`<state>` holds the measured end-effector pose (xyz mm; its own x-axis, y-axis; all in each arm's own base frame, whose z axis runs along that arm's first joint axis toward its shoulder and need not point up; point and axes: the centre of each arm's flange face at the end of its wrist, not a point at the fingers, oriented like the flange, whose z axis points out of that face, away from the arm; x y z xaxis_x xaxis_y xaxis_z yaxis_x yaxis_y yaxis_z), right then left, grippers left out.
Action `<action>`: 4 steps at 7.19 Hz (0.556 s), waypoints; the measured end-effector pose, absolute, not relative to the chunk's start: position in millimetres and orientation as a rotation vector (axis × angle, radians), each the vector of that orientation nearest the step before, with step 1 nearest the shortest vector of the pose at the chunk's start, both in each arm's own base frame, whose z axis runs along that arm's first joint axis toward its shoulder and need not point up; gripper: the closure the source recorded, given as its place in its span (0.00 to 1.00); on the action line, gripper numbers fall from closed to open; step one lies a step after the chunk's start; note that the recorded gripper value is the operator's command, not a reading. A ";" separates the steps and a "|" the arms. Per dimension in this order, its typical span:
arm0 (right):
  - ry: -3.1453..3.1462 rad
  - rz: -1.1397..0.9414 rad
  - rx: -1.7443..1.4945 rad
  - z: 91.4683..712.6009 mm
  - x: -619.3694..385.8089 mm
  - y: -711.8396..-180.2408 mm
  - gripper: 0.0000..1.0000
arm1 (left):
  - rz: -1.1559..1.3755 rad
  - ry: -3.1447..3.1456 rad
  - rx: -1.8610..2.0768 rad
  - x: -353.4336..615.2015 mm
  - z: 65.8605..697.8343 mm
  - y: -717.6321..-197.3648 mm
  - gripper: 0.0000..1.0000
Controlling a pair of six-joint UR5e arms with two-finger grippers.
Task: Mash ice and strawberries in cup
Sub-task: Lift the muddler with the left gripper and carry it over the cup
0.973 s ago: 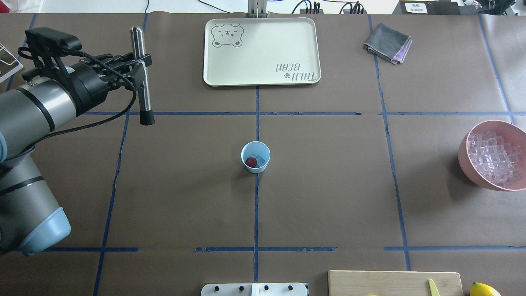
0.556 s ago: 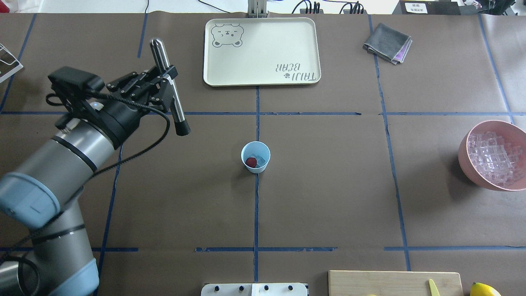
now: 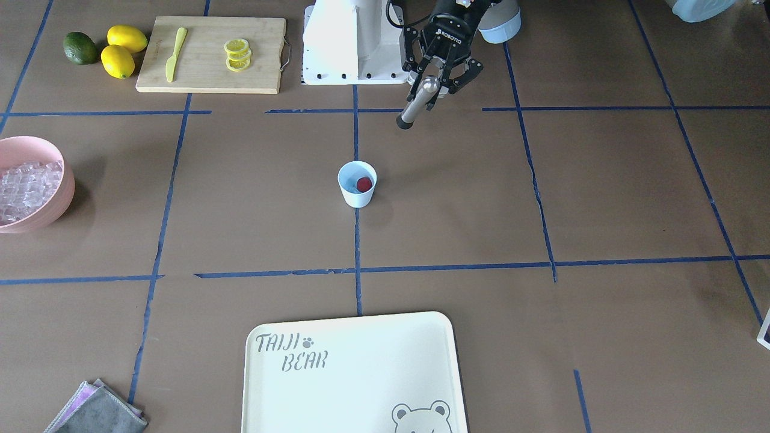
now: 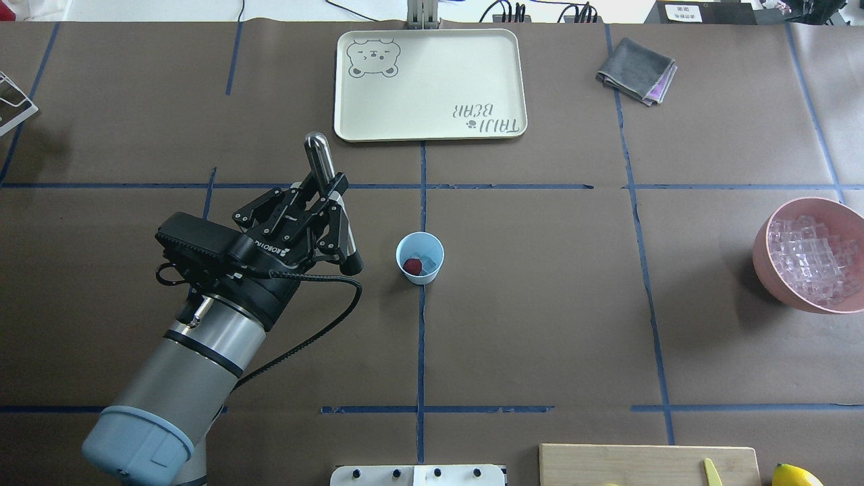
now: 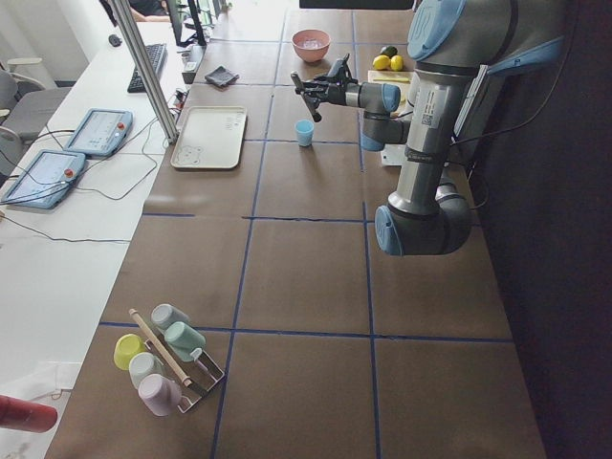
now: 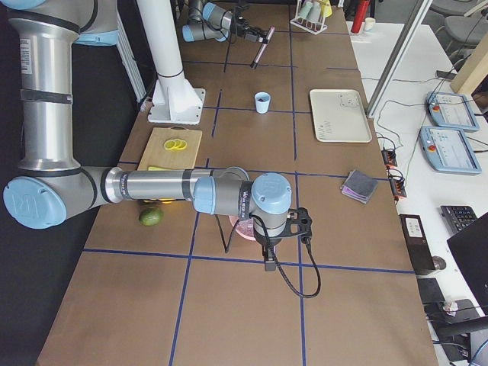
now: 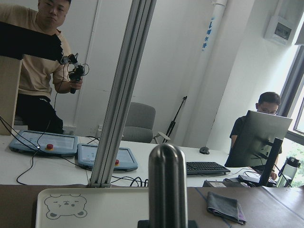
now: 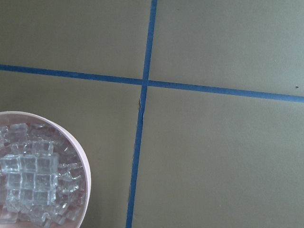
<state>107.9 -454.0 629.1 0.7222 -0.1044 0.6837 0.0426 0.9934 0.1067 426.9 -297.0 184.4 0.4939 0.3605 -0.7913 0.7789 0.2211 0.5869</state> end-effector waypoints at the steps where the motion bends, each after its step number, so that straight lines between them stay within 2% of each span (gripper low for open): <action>1: -0.759 -0.083 0.089 627.8 107.9 -454.4 0.01 | -0.386 1.071 1.395 431.8 181.5 -296.4 1.00; 4: -0.759 -0.084 0.092 626.6 108.0 -455.0 0.01 | -0.408 1.118 1.403 443.2 171.2 -296.3 1.00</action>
<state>108.0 -455.0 626.6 0.7228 -0.1094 0.6823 0.0429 0.9926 0.1136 443.2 -296.3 171.2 0.4705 0.3729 -0.7997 0.8001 0.2019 0.5649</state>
